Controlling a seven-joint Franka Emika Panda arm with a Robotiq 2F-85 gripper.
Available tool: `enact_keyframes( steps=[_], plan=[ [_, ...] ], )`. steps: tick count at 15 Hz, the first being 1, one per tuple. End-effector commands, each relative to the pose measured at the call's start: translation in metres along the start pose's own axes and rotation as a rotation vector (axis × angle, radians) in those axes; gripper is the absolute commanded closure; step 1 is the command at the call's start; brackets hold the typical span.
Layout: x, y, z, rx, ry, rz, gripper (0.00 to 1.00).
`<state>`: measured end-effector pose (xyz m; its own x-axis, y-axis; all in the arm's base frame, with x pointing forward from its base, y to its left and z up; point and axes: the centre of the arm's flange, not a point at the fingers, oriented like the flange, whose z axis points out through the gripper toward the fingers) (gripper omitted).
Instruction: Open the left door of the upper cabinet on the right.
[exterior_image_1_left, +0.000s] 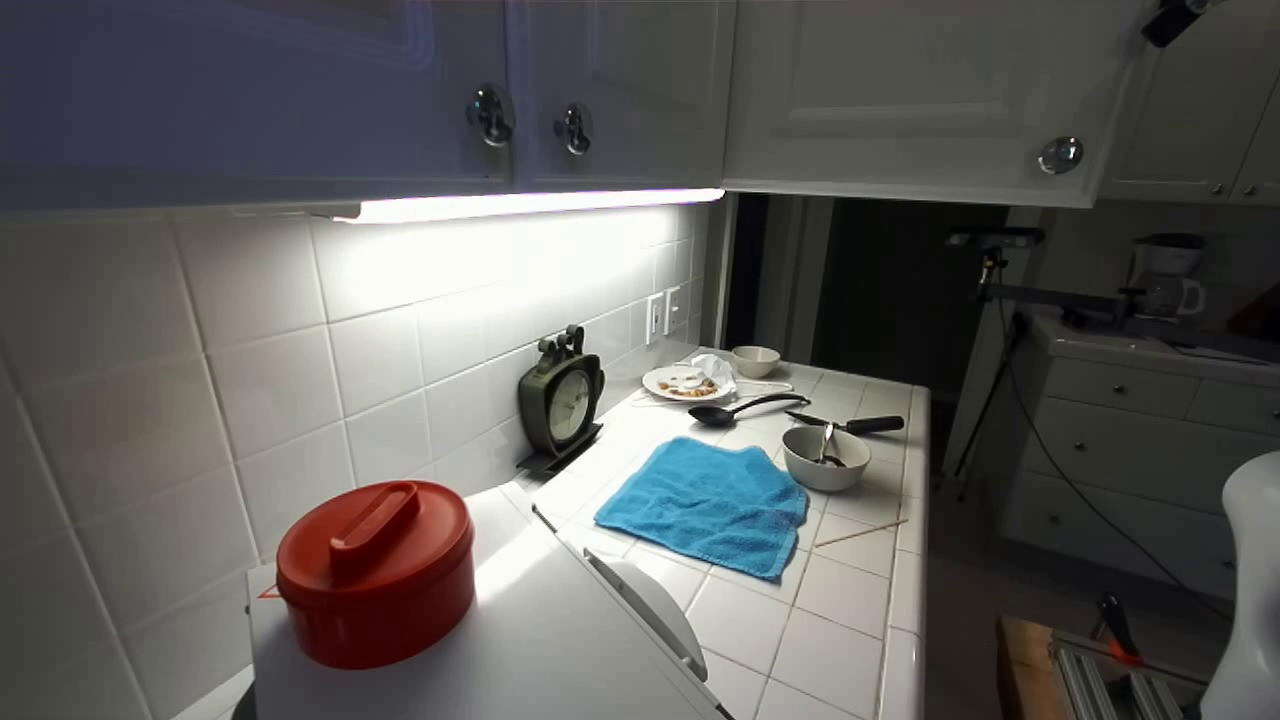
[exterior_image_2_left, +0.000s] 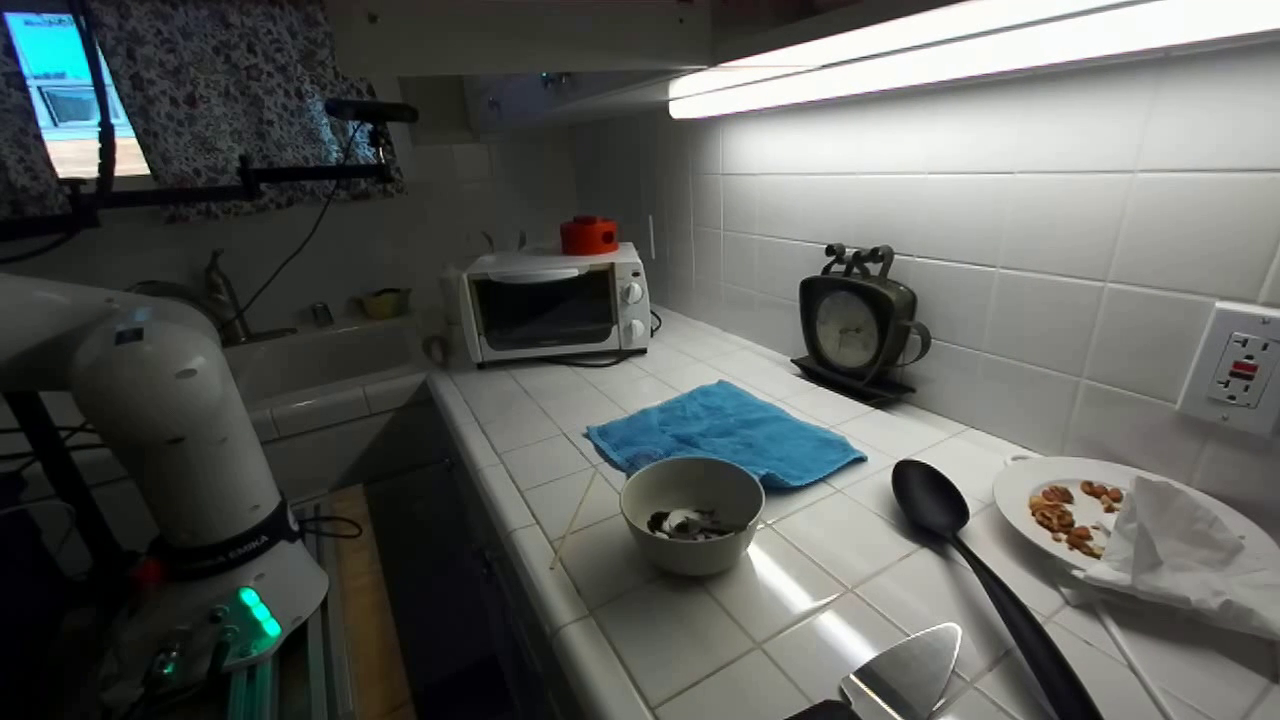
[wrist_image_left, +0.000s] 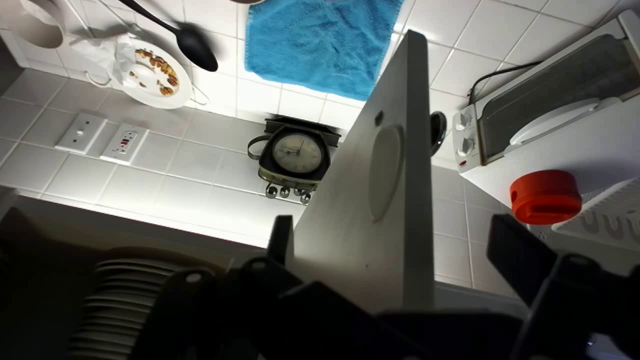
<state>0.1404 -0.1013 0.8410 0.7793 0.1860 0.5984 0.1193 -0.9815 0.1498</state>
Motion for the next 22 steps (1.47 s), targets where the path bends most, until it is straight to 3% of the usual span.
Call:
enact_keyframes(
  steps=[1, 10, 13, 17, 19, 22],
  plan=[
    [0.004, -0.014, 0.010, 0.080, 0.021, -0.015, 0.00],
    [0.009, -0.048, 0.005, 0.149, 0.008, -0.029, 0.00],
    [-0.001, -0.069, -0.017, 0.112, -0.116, 0.110, 0.00],
    [-0.027, -0.104, -0.060, 0.128, -0.289, 0.258, 0.00],
    [-0.040, -0.113, -0.077, 0.148, -0.336, 0.336, 0.00],
    [-0.053, -0.100, -0.093, 0.137, -0.338, 0.497, 0.00]
  ],
)
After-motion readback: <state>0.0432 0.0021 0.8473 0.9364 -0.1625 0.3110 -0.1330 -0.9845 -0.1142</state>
